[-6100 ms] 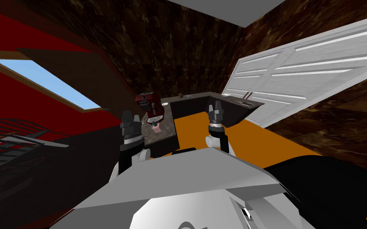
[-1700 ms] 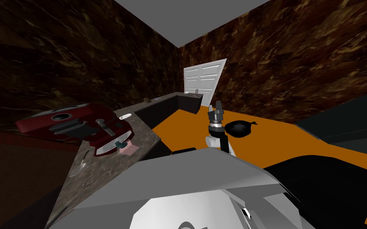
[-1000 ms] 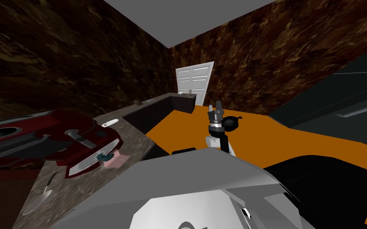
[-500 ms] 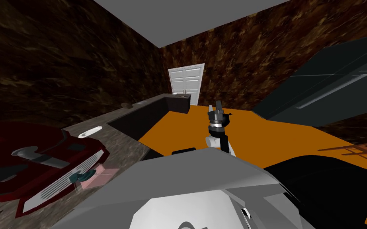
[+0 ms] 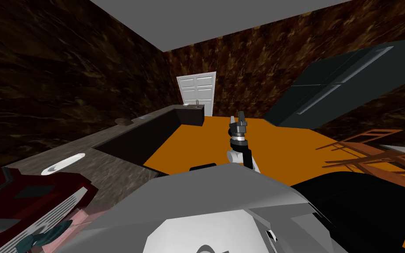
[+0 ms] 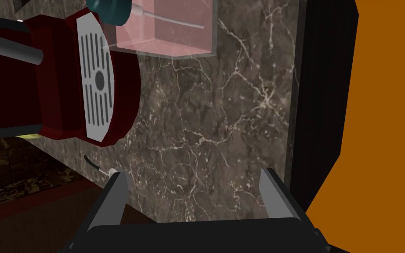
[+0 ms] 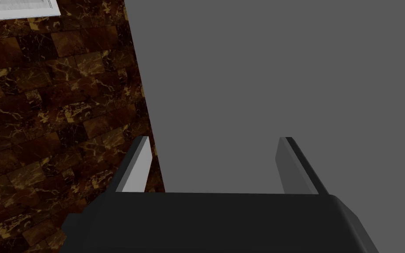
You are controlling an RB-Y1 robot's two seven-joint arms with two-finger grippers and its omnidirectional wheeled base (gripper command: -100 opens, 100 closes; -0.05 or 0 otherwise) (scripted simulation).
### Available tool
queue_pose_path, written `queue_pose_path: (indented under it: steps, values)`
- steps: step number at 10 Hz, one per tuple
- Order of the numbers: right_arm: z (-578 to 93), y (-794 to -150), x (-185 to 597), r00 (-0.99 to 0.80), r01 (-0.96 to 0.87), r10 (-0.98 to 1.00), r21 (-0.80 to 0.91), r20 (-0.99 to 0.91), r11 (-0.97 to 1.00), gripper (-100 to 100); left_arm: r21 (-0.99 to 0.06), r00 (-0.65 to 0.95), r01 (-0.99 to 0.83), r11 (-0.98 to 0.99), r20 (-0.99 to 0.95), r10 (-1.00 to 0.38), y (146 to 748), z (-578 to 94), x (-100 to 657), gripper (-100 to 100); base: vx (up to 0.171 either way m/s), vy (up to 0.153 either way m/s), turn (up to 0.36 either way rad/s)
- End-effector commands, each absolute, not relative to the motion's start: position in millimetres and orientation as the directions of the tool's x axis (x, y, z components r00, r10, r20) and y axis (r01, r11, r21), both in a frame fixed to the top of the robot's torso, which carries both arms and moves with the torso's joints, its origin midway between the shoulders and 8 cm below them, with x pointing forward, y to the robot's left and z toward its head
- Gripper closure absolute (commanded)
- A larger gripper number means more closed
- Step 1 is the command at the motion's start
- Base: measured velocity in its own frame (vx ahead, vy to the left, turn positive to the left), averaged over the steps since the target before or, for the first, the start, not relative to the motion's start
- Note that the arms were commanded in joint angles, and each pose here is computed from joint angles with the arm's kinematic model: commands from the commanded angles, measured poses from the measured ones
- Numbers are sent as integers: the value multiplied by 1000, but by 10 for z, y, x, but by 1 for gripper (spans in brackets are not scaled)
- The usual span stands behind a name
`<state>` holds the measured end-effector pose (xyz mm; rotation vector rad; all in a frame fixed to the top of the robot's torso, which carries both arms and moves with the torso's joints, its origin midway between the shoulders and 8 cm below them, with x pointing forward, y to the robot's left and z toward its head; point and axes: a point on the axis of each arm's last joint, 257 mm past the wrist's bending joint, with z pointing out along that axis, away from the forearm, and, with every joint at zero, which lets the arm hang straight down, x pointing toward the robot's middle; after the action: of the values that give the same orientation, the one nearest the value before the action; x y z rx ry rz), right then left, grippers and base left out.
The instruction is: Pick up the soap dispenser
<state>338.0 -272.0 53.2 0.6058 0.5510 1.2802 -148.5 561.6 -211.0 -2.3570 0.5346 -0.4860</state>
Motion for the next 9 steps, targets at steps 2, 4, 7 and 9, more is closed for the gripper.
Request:
queue_pose_path:
  steps: [2,4,7,9]
  values:
    - [532,-2721,3380,202,-704,978,688,-44,176,0,-647,877,-246,-722,168,-450,5707,-2011,-1679,-100,46,-22,-157]
    - [532,-2720,3380,202,-704,978,688,-43,176,0,-632,890,-253,-732,145,-433,5767,-1957,-1781,-100,60,-20,-230]
    - [532,-2720,3380,202,-704,978,688,-43,176,0,-587,913,-286,-757,74,-402,5895,-1821,-2016,-100,67,-17,-276]
    - [532,-2721,3380,202,-704,978,688,-44,176,0,-551,919,-314,-773,29,-393,5921,-1763,-2136,-100,114,-4,-255]
